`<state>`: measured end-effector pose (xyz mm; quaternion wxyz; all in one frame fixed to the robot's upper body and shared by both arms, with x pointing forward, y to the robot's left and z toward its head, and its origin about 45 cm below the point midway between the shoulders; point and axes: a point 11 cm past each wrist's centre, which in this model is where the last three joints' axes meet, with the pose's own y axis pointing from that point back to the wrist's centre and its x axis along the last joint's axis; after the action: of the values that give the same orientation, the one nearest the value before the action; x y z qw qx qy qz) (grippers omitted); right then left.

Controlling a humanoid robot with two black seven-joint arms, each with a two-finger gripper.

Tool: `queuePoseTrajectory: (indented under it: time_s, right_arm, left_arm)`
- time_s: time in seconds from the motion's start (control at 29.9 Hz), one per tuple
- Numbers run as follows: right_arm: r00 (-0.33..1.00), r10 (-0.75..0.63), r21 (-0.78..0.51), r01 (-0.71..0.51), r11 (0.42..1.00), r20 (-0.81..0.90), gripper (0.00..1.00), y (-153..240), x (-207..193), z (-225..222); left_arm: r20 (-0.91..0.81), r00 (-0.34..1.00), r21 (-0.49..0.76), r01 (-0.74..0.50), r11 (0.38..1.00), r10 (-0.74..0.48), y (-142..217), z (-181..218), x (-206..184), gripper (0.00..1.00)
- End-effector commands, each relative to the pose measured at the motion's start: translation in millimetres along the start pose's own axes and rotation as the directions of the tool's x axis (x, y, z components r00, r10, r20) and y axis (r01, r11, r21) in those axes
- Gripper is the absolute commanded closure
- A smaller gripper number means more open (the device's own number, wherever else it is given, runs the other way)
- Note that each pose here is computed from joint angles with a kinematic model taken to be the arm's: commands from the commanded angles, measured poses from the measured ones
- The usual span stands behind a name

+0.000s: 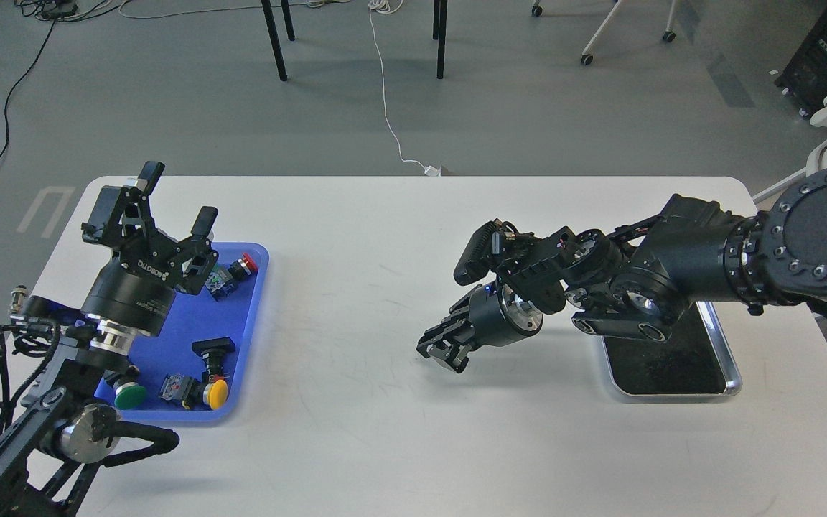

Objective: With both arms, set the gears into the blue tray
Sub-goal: 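Carry the black piece with the right gripper toward the table center, then open the right gripper to set the piece down, then withdraw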

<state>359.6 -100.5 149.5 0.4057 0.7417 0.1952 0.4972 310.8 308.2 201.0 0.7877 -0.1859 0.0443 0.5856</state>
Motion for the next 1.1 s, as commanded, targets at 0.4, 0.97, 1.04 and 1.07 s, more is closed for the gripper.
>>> queuePoseTrajectory:
  time_s: [0.4,0.97,1.04,1.07]
  right_arm:
    - [1.0,0.002,-0.016,-0.002,1.0,-0.002,0.78,-2.3,-11.9,6.2]
    - [1.0,0.01,-0.008,-0.01,1.0,0.005,0.35,-5.2,-15.8,4.1]
    - [1.0,0.019,-0.006,-0.019,1.0,0.016,0.24,-5.6,-14.6,3.1]
    - [0.999,0.024,-0.002,-0.024,1.0,0.024,0.18,-5.8,-13.4,1.7]
  left_arm:
    - [-0.002,1.0,-0.004,0.001,1.0,-0.001,2.7,2.0,-1.2,0.02]
    - [-0.002,1.0,-0.001,-0.004,1.0,0.004,4.8,1.0,-0.3,0.02]
    - [-0.003,1.0,-0.002,-0.003,1.0,0.003,4.6,1.3,-0.7,0.02]
    - [-0.003,1.0,0.001,-0.005,1.0,0.005,5.3,0.7,-0.2,0.02]
